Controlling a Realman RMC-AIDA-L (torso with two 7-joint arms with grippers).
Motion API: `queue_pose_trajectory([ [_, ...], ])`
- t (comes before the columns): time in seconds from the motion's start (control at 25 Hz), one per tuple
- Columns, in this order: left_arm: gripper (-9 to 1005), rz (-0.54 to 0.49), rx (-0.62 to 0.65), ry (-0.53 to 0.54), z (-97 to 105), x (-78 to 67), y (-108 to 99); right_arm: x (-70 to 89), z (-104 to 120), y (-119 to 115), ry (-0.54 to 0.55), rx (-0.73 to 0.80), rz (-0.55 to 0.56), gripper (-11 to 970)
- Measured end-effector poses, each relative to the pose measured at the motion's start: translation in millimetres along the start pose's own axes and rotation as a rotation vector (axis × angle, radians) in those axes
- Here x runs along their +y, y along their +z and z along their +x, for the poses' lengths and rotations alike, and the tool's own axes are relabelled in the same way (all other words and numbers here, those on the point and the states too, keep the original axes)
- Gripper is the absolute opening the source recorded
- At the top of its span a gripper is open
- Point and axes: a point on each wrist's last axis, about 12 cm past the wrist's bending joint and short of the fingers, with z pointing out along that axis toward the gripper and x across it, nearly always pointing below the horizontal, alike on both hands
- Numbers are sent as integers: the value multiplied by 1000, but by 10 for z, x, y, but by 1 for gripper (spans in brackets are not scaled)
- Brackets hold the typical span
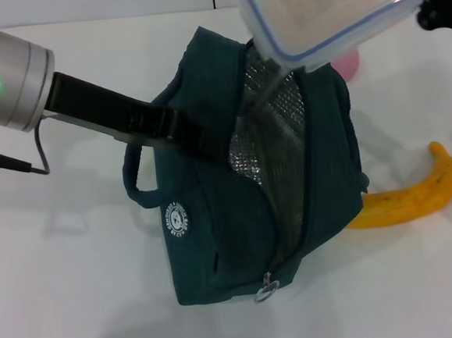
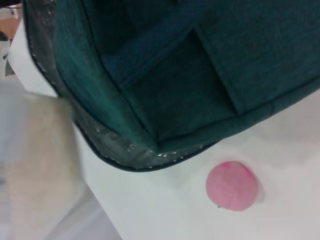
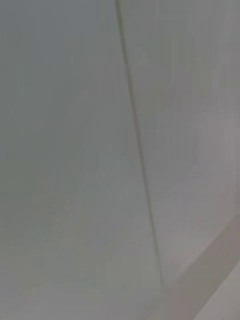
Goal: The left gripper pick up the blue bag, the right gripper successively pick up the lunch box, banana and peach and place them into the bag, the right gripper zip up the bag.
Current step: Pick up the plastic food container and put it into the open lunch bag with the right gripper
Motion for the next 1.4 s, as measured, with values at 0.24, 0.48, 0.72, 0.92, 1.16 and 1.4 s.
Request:
queue_pose_trajectory([
  [0.24, 43, 11, -14, 5, -3, 40, 29, -118, -3, -80, -22, -4, 117, 96],
  [0.48, 44, 16, -27, 6, -9, 120, 47, -161, -57, -243, -61, -28, 206, 97],
  [0.72, 44, 26, -23, 25, -34, 129, 79, -224, -68, -242, -78, -5, 272, 117],
  [0.92, 44, 58, -14, 29, -84, 148, 140, -266, -54, -120, -81, 46, 294, 141],
  [1.16, 44, 62, -10, 40, -107, 144, 151, -361, -69, 111, -117, 85, 341, 171],
  [1.4, 44, 57, -11, 47, -119, 143, 131, -453, -25, 345, -148, 167, 389, 200],
])
